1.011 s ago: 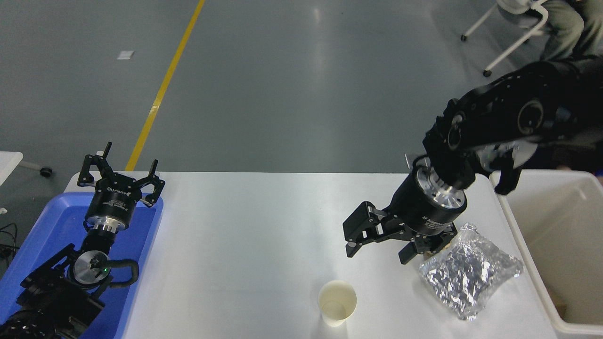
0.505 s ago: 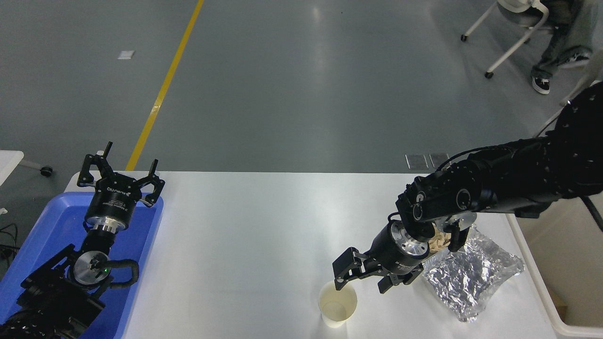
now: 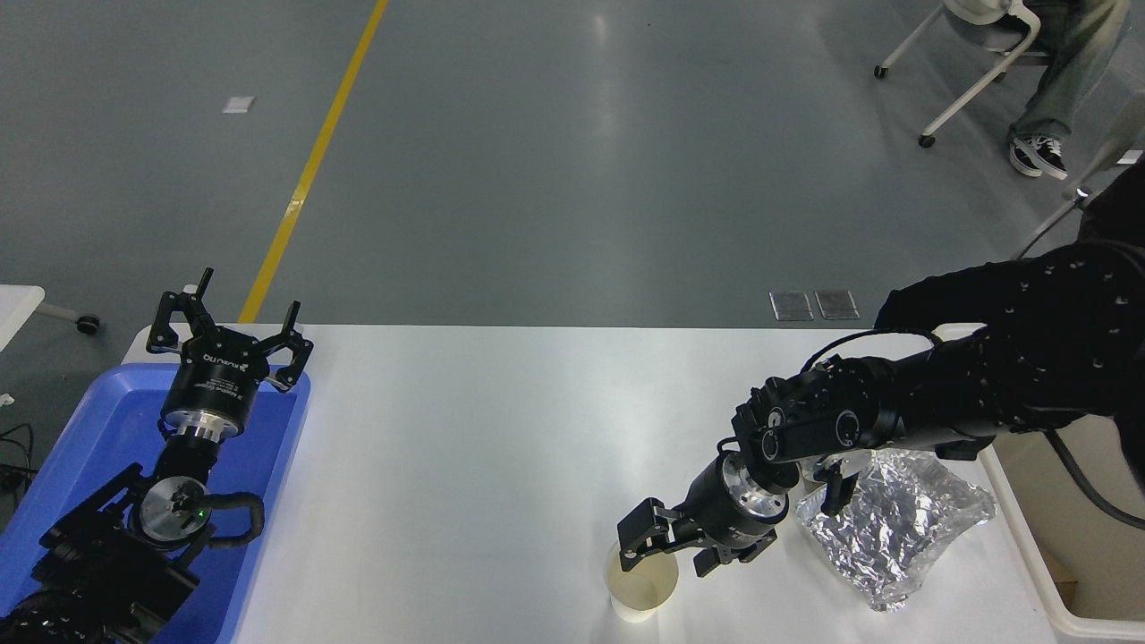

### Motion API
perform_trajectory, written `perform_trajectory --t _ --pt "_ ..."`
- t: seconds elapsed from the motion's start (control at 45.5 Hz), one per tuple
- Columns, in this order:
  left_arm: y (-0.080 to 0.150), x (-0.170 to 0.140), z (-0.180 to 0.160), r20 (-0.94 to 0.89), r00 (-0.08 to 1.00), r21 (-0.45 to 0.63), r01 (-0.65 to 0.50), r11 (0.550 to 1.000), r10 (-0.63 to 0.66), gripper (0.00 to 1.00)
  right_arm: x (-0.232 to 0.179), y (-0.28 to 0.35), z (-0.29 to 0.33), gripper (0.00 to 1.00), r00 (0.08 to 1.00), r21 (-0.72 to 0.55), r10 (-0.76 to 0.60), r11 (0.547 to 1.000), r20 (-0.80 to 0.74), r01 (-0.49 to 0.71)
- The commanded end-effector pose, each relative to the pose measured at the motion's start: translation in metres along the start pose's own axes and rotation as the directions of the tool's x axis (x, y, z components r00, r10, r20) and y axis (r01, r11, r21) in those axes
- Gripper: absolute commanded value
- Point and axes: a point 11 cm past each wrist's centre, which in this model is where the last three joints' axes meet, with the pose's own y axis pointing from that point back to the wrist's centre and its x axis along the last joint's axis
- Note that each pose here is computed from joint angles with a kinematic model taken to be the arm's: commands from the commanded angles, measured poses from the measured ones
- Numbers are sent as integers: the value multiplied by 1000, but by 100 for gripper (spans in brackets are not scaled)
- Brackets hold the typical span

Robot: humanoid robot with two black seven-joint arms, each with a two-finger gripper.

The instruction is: Pick up paper cup place in dustbin

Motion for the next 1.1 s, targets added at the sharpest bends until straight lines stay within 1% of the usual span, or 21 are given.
perform_trajectory --t 0.0,0.571,0.747,0.813,0.901,1.011,1.077 --pt "0 0 0 0 1000 -1 0 1000 0 100 2 -4 8 0 995 -18 4 1000 -96 -6" --pt "-1 -1 0 1 1000 3 2 1000 -2 100 1 -4 14 0 995 -33 2 999 -100 -5" --pt "0 0 0 1 1000 3 1 1000 -1 100 7 6 10 0 995 -42 10 999 -104 -15" --pt "0 0 0 1 1000 3 1 1000 -1 100 19 27 6 0 991 -69 33 997 -129 -42" --pt "0 0 0 1 1000 3 1 1000 -1 100 25 68 1 0 991 -104 27 994 -130 -41" --pt "0 0 0 1 1000 3 1 1000 -1 100 28 140 -16 0 993 -93 62 993 -104 -72" --pt "0 0 0 1 1000 3 1 1000 -1 100 20 180 -28 0 992 -86 69 993 -104 -78"
